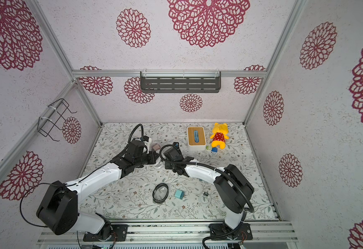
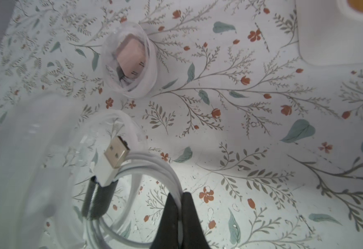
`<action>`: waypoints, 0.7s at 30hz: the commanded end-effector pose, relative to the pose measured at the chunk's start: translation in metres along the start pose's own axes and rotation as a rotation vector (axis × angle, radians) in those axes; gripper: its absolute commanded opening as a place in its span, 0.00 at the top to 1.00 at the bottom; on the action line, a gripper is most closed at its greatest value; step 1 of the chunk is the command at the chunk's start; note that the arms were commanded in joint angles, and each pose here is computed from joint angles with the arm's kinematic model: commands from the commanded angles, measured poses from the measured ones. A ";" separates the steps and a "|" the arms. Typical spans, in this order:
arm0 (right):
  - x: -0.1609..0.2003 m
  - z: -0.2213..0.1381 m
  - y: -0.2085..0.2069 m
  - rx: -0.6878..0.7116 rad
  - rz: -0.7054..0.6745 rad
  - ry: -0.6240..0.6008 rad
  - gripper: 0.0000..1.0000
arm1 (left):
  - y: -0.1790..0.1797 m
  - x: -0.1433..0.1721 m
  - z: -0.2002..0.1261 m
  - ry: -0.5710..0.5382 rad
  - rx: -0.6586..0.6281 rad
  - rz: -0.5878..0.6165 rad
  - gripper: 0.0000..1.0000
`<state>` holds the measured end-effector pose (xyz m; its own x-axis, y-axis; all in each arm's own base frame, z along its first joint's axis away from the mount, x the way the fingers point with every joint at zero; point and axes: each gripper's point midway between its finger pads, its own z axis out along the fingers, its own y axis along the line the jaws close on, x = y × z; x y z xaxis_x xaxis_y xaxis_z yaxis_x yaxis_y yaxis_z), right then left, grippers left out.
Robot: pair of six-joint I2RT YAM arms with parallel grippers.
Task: Pack away charging kits
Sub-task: Place the charging cable in the storage bag.
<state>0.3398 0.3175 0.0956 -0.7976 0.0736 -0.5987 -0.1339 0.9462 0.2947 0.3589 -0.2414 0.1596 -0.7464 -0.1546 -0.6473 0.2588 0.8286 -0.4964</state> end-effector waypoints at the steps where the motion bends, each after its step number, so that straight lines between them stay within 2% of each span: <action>1: -0.007 0.002 0.007 -0.005 -0.005 0.001 1.00 | -0.013 -0.012 -0.008 -0.051 0.073 0.007 1.00; 4: -0.004 0.007 0.007 -0.003 -0.006 0.008 1.00 | -0.008 -0.013 -0.010 -0.071 0.052 0.005 1.00; 14: -0.018 -0.003 0.020 -0.052 -0.001 -0.015 1.00 | -0.022 0.000 0.008 -0.004 0.164 -0.048 1.00; 21: -0.016 -0.006 0.027 -0.109 0.000 0.002 1.00 | -0.020 0.004 0.017 0.017 0.179 -0.063 1.00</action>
<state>0.3420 0.3318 0.0866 -0.8236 0.0566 -0.5643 -0.1522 0.9364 0.3161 0.3572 -0.2644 0.1556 -0.7787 -0.1868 -0.5989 0.2963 0.7320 -0.6135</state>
